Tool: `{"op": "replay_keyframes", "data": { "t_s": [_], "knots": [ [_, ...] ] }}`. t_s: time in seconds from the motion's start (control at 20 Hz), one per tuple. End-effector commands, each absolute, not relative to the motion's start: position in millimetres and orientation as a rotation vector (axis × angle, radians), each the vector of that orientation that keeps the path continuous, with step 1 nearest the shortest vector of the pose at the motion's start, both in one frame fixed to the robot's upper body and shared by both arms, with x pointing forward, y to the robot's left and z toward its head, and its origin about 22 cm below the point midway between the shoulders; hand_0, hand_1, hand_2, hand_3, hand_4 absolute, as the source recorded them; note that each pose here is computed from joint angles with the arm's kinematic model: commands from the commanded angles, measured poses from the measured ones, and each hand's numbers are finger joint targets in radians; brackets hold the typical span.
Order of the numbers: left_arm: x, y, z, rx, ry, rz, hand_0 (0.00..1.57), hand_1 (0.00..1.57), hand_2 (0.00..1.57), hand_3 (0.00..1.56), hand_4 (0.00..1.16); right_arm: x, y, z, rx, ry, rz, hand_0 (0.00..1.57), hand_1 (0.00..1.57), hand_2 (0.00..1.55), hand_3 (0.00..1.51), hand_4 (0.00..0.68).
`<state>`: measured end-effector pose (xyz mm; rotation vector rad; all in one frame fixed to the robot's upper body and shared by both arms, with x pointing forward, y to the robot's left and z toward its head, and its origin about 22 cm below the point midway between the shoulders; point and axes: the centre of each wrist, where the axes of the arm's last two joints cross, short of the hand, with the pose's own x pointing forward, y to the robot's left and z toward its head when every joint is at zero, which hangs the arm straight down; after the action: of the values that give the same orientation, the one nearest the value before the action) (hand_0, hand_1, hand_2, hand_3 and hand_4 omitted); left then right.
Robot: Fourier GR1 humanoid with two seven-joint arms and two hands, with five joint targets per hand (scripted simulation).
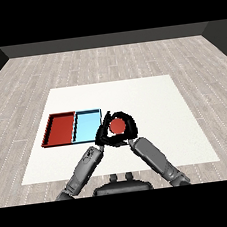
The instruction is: Pick the red can and put it in the red box
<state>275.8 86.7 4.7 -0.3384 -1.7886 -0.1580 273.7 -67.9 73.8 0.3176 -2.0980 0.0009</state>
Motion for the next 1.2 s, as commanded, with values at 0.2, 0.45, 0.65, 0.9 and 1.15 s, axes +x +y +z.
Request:
{"op": "replay_keyframes", "data": {
  "t_s": [0.2,0.45,0.65,0.9,1.15],
  "knots": [
    [270.5,84.3,2.5,-0.285,-1.783,-0.074,0.0,0.0,0.0,0.0,0.66,265.3,-59.5,78.0,0.314,-2.092,0.006,1.51,1.51,1.46,1.4,0.642],
    [271.1,62.9,3.1,-0.217,-1.725,0.0,1.57,1.57,1.57,1.49,1.13,262.5,-44.2,63.4,0.322,-2.094,0.008,1.51,1.51,1.45,1.39,0.649],
    [287.0,72.4,8.4,-0.181,-1.733,0.004,1.57,1.57,1.56,1.48,1.12,279.8,-52.8,74.2,0.334,-2.102,0.004,1.49,1.49,1.44,1.39,0.651],
    [278.7,57.6,-2.4,-0.154,-1.766,0.019,1.57,1.57,1.55,1.47,1.14,273.4,-54.3,78.0,0.346,-2.091,0.0,1.48,1.48,1.44,1.39,0.642],
    [293.4,77.9,6.0,-0.18,-1.873,0.056,1.57,1.57,1.57,1.5,1.14,264.4,-41.8,66.4,0.369,-2.063,0.006,1.44,1.44,1.39,1.34,0.406]
  ]
}}
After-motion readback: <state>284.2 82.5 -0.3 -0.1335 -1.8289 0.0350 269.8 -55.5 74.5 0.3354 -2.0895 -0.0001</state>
